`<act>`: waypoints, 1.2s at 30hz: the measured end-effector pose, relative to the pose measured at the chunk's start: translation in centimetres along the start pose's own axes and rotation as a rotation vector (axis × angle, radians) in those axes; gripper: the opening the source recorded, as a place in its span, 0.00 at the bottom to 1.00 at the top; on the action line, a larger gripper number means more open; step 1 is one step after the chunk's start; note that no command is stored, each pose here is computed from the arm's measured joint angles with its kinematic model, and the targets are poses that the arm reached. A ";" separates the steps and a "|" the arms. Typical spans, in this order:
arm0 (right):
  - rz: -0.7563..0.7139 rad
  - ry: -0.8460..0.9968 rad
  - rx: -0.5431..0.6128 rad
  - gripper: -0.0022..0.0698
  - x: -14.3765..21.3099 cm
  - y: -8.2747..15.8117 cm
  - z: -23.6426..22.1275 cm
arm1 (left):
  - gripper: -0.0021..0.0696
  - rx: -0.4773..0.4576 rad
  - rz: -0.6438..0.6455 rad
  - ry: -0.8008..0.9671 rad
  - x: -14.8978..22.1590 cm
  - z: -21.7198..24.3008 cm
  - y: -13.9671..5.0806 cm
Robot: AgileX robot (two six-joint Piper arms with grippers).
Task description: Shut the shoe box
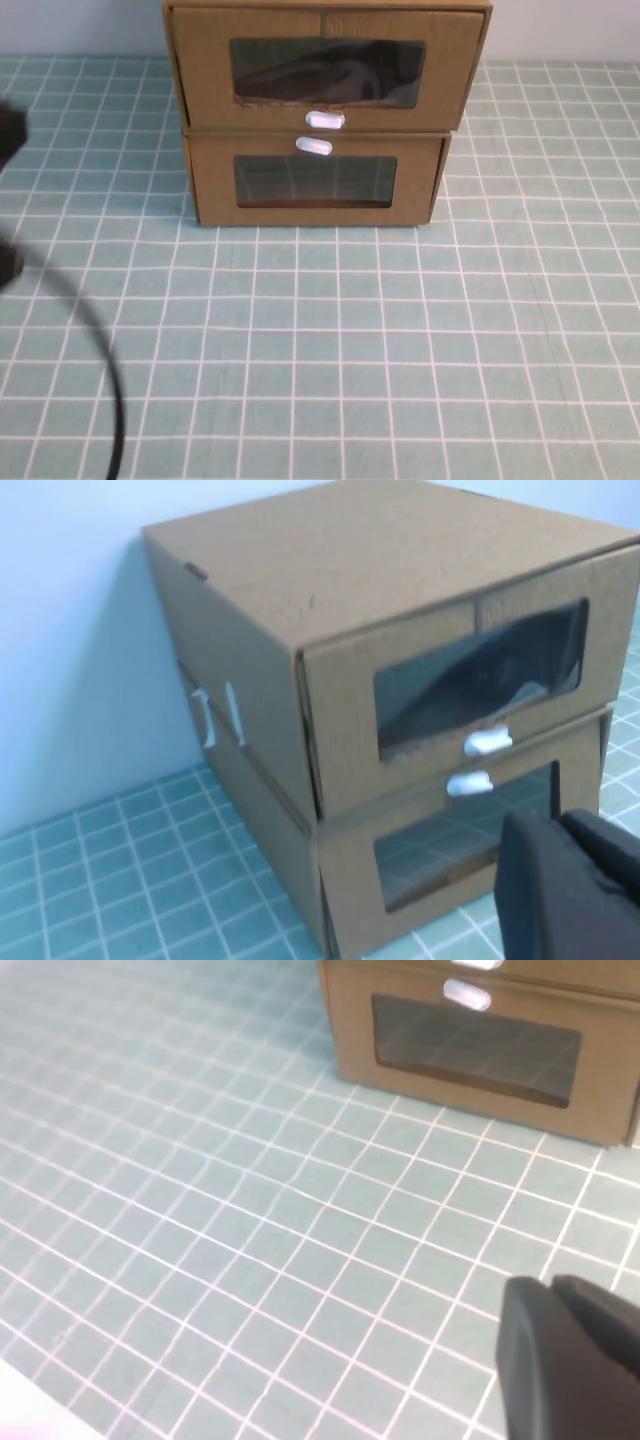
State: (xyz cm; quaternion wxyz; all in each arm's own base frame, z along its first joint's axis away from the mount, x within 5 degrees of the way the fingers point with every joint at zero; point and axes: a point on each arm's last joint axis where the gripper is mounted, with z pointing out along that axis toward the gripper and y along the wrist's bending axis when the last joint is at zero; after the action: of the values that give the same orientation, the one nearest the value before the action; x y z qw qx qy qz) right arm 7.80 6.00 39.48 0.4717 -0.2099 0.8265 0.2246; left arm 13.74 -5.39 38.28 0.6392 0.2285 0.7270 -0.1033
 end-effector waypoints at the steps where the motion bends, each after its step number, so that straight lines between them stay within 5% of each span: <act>1: 0.009 -0.027 0.000 0.01 1.2 0.0 -0.8 | 0.02 -0.012 -0.005 -0.013 1.1 -0.9 -0.3; 9: 0.034 -0.134 -0.016 0.01 7.7 -0.3 -2.4 | 0.02 -0.040 -0.028 -0.081 7.9 -5.5 -2.5; 19: 0.067 -0.277 0.035 0.01 12.7 -2.5 2.8 | 0.02 -0.045 -0.079 0.043 17.3 -5.1 -3.9; 25: 0.131 -0.265 0.048 0.01 15.4 -3.3 4.9 | 0.02 -0.129 -0.132 0.049 20.1 -4.6 -3.5; 36: 0.150 -0.228 0.056 0.01 16.9 -3.7 5.7 | 0.02 -0.118 -0.136 0.071 20.6 -4.5 -3.7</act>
State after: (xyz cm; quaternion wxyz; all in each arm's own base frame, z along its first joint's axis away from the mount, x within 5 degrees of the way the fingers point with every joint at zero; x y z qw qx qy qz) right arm 5.89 4.01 21.50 0.5503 -0.1075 0.7868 0.2582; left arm 6.42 -2.50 18.35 0.6169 0.1441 0.7678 -0.0955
